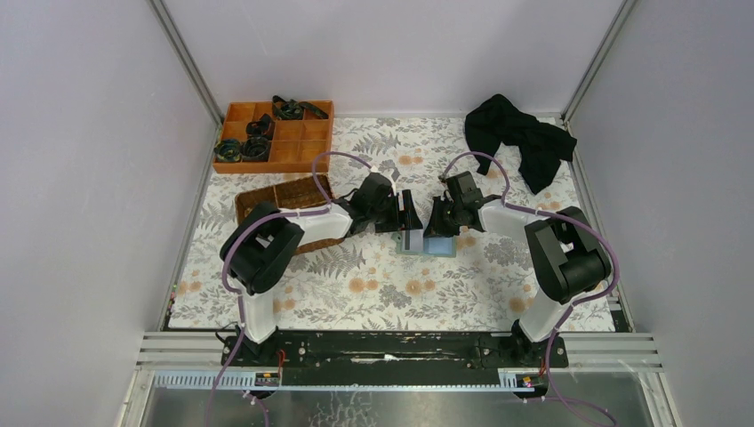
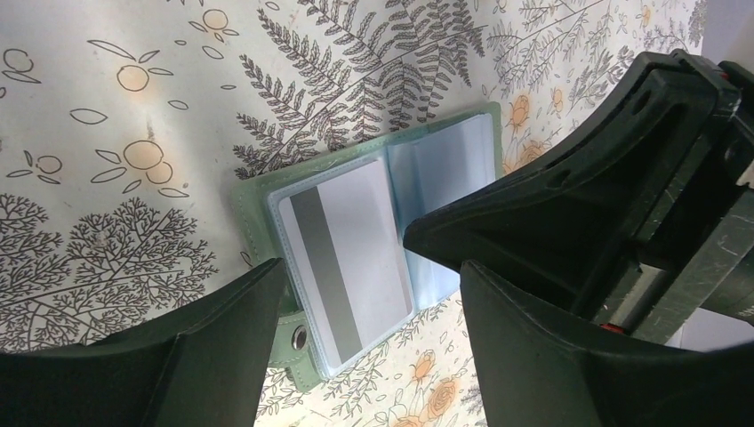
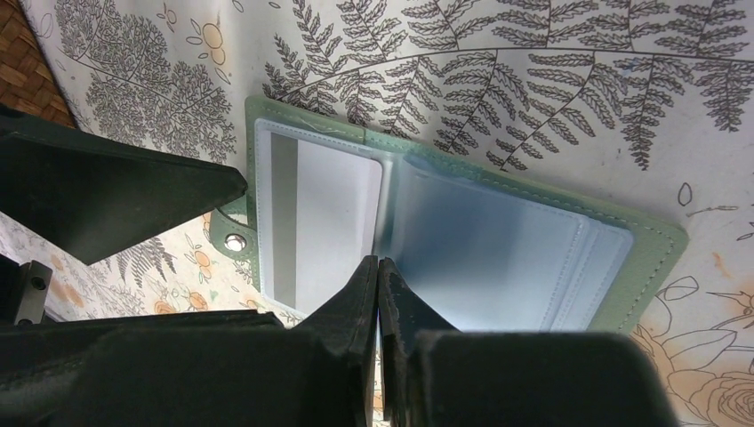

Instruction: Take the credit cards out of the card holder

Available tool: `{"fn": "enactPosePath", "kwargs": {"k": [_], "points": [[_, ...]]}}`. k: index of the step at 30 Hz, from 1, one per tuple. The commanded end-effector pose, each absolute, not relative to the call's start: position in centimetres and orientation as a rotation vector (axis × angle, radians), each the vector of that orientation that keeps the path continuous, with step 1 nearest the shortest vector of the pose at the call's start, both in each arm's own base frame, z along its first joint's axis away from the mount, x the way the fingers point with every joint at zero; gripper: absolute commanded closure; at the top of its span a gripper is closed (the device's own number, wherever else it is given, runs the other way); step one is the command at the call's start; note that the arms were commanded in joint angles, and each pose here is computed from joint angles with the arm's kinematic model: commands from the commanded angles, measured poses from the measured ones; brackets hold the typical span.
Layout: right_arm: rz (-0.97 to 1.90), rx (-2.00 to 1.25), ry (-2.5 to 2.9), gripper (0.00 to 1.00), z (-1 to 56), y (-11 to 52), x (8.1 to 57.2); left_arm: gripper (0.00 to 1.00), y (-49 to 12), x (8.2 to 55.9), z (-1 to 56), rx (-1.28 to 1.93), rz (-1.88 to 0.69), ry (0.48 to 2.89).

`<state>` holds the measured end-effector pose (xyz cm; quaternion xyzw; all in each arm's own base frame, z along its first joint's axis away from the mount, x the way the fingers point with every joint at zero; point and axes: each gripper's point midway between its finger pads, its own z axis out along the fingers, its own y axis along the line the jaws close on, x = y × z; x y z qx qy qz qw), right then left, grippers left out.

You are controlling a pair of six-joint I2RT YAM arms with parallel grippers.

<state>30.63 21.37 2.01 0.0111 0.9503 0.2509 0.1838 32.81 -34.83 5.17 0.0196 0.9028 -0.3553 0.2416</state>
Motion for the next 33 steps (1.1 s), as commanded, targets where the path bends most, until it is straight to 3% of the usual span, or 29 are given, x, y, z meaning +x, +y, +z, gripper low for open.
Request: {"fn": "enactPosePath", "kwargs": {"k": [1,9,15,17,19,21,26,33], "points": [[0.678,0.006,2.653,0.94,2.8,21.2,30.9,0.21,-35.4,33.1,5.1,0.081,-0.995,2.459],[0.632,0.004,2.687,0.94,1.7,20.5,30.3,0.22,-35.9,33.1,4.9,0.088,-1.021,2.464],[0.782,-0.031,2.693,0.92,1.2,22.2,29.7,0.22,-36.2,33.3,5.1,0.096,-1.027,2.462],[0.897,-0.050,2.661,0.84,1.8,23.4,29.4,0.22,-36.0,33.2,4.9,0.093,-1.020,2.469],[0.984,-0.051,2.623,0.67,2.4,24.4,29.5,0.22,-35.9,33.0,4.7,0.093,-1.018,2.477],[1.016,-0.047,2.619,0.57,2.4,24.7,29.4,0.22,-35.9,33.0,4.6,0.092,-1.016,2.479],[1.027,-0.043,2.601,0.48,2.5,24.7,29.4,0.23,-35.9,33.0,4.6,0.092,-1.015,2.479],[1.203,0.033,2.501,0.48,3.7,24.7,29.7,0.23,-36.0,32.8,4.3,0.100,-1.019,2.491]]}}
